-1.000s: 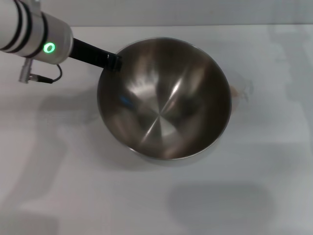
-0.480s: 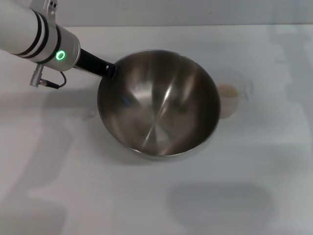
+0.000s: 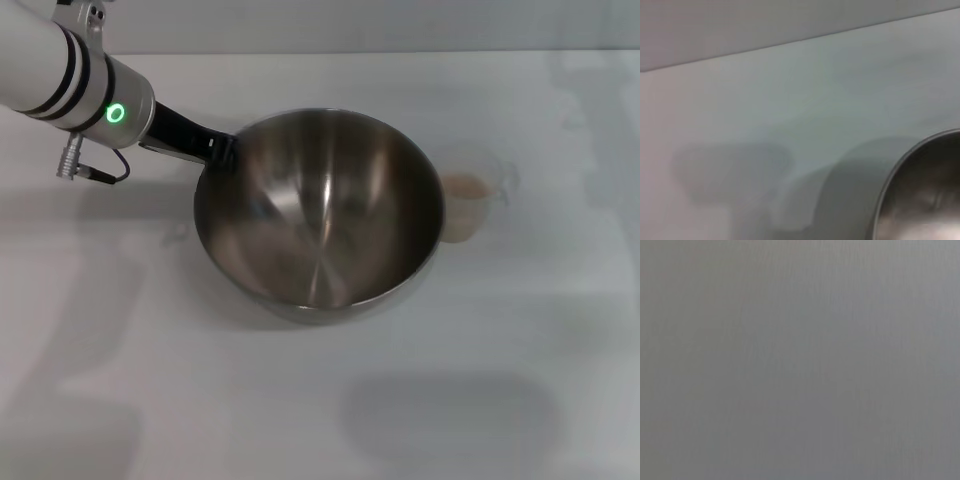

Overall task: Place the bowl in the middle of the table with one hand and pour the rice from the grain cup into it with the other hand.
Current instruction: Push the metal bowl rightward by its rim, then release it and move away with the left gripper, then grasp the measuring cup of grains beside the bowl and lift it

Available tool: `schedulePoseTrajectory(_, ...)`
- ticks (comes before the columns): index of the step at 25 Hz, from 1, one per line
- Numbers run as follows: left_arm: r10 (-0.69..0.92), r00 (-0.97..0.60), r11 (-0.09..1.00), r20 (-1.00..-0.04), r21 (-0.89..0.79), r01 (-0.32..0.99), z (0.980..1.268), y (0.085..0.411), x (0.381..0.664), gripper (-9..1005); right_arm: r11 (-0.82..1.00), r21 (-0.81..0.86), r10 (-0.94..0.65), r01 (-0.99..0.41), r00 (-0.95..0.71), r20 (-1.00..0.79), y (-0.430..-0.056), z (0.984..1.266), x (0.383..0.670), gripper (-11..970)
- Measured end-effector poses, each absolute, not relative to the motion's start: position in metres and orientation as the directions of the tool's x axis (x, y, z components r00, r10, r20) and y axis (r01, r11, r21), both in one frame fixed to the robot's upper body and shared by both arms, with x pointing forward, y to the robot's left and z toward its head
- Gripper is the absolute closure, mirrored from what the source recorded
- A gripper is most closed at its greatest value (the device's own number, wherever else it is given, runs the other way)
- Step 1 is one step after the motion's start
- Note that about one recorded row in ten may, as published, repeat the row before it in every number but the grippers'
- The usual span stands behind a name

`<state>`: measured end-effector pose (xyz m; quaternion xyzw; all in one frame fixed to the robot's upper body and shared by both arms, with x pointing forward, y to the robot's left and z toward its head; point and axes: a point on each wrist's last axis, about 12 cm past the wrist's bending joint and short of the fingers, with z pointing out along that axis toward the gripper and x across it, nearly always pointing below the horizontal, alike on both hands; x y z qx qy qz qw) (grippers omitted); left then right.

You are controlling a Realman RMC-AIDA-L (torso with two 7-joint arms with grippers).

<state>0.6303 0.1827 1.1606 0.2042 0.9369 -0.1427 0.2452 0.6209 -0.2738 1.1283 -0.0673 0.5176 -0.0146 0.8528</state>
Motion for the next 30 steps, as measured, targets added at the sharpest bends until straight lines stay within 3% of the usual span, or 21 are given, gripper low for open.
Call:
schedulePoseTrajectory(7, 0.305, -0.778, 0.874, -0.55, -0.163, 0.458, 1.168, 0.185, 0.63, 804, 0.99, -0.131, -0.095, -0.045, 0.462, -0.882, -0.274, 1.128, 0.62, 411)
schedulePoseTrajectory(10, 0.278, -0.733, 0.877, -0.621, -0.147, 0.457, 1.186, 0.191, 0.63, 750, 0.99, -0.131, -0.096, -0.045, 0.461, -0.882, -0.274, 1.127, 0.62, 411)
schedulePoseTrajectory(11, 0.256, -0.672, 0.882, -0.695, -0.116, 0.456, 1.202, 0.198, 0.628, 718, 0.99, -0.131, -0.096, -0.044, 0.461, -0.882, -0.274, 1.127, 0.62, 411)
schedulePoseTrajectory(12, 0.256, -0.672, 0.882, -0.695, -0.116, 0.456, 1.202, 0.198, 0.628, 685, 0.99, -0.131, -0.096, -0.045, 0.461, -0.882, -0.274, 1.127, 0.62, 410)
schedulePoseTrajectory(15, 0.241, -0.539, 0.903, -0.807, -0.017, 0.429, 1.212, 0.215, 0.625, 588, 0.991, -0.13, -0.095, -0.045, 0.461, -0.882, -0.274, 1.127, 0.62, 410)
schedulePoseTrajectory(16, 0.235, -0.428, 0.923, -0.873, 0.061, 0.38, 1.212, 0.23, 0.623, 587, 0.991, -0.13, -0.094, -0.045, 0.461, -0.882, -0.274, 1.127, 0.62, 410)
schedulePoseTrajectory(17, 0.235, -0.428, 0.923, -0.873, 0.061, 0.38, 1.212, 0.23, 0.623, 587, 0.991, -0.129, -0.094, -0.046, 0.461, -0.882, -0.274, 1.127, 0.62, 410)
schedulePoseTrajectory(19, 0.229, -0.214, 0.954, -0.95, 0.174, 0.244, 1.203, 0.256, 0.617, 587, 0.991, -0.128, -0.092, -0.047, 0.462, -0.882, -0.273, 1.127, 0.62, 410)
schedulePoseTrajectory(20, 0.229, -0.214, 0.954, -0.95, 0.174, 0.244, 1.203, 0.256, 0.617, 589, 0.991, -0.128, -0.092, -0.047, 0.462, -0.882, -0.273, 1.127, 0.62, 410)
schedulePoseTrajectory(24, 0.184, 0.067, 0.982, -0.981, 0.186, 0.025, 1.183, 0.282, 0.598, 595, 0.991, -0.121, -0.085, -0.05, 0.459, -0.885, -0.272, 1.127, 0.62, 411)
schedulePoseTrajectory(26, 0.091, 0.279, 0.995, -0.956, 0.075, -0.068, 1.168, 0.293, 0.579, 598, 0.994, -0.101, -0.067, -0.052, 0.448, -0.892, -0.27, 1.122, 0.616, 412)
schedulePoseTrajectory(30, -0.011, 0.389, 0.999, -0.921, -0.022, -0.024, 1.151, 0.298, 0.566, 602, 0.997, -0.055, -0.03, -0.046, 0.427, -0.904, -0.268, 1.109, 0.602, 413)
